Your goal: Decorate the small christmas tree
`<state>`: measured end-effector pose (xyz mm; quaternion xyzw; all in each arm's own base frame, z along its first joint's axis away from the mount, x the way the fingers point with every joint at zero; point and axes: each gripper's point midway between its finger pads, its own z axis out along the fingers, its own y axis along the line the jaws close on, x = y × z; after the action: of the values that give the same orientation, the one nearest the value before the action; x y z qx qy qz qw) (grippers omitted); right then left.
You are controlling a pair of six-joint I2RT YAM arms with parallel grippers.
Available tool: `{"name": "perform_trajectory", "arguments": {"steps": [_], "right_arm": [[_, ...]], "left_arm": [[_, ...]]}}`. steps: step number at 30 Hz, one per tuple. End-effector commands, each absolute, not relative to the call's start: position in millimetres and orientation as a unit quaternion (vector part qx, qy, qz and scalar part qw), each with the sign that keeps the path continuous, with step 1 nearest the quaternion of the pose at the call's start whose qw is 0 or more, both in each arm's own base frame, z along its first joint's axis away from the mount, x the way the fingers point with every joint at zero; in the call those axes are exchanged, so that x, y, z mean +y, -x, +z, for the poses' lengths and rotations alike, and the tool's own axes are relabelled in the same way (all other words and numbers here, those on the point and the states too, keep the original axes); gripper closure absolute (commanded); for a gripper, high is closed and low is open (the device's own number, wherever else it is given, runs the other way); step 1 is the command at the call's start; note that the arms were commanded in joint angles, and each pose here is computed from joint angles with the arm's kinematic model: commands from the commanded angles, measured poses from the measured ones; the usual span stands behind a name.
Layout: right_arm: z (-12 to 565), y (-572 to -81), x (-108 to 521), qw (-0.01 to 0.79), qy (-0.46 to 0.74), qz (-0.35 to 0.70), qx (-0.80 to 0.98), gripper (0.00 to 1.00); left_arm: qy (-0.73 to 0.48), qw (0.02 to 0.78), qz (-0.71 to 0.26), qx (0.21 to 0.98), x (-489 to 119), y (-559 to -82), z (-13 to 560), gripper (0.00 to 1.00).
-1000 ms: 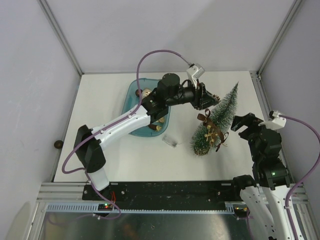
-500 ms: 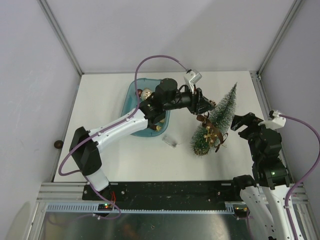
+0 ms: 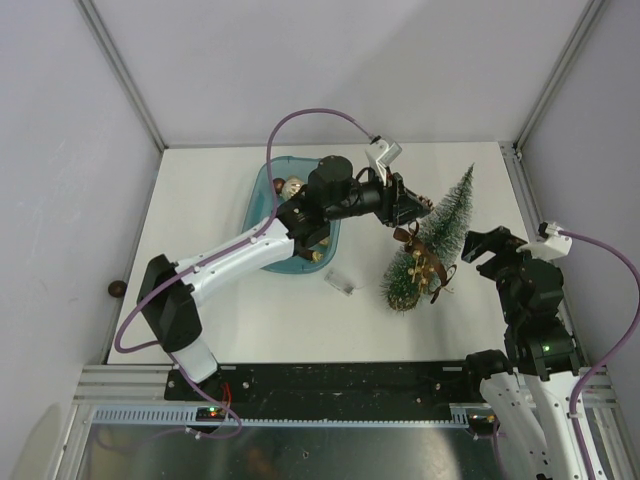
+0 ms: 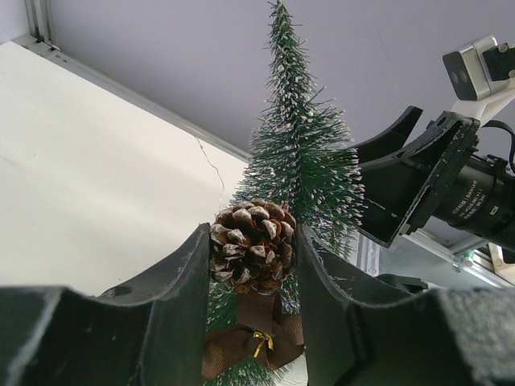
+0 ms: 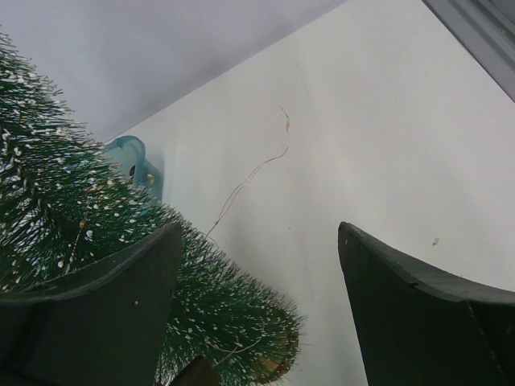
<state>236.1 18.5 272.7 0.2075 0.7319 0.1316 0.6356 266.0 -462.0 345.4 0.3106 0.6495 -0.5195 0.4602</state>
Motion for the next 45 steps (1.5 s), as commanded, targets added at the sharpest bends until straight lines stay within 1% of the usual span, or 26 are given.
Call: {"name": "perform_trajectory", "arguments": {"steps": [1, 13, 20, 29, 35, 45], "right_arm": [[281, -237, 17, 0.649, -0.209, 0.134, 0.719, 0.18], [282, -236, 16, 0.652, -0.208, 0.134, 0.717, 0.18], [285, -234, 17, 0.655, -0.207, 0.138, 0.713, 0.19], [285, -233, 16, 0.658, -0.205, 0.136, 0.712, 0.19], [286, -232, 15, 0.659, -0.204, 0.134, 0.711, 0.2], [288, -230, 15, 0.663, -0.202, 0.135, 0.708, 0.2]], "left_arm": [[-0.308, 0.488, -0.533, 0.619, -455, -257, 379, 0.92], [-0.328, 0.492, -0.544, 0.595, -455, -236, 393, 0.92], [-0.316, 0.515, -0.528, 0.597, -456, -246, 394, 0.92], [-0.306, 0.52, -0.52, 0.604, -461, -252, 388, 0.92], [-0.31, 0.515, -0.53, 0.598, -469, -245, 392, 0.92], [-0.315, 0.512, -0.528, 0.6, -476, -241, 379, 0.92]]}}
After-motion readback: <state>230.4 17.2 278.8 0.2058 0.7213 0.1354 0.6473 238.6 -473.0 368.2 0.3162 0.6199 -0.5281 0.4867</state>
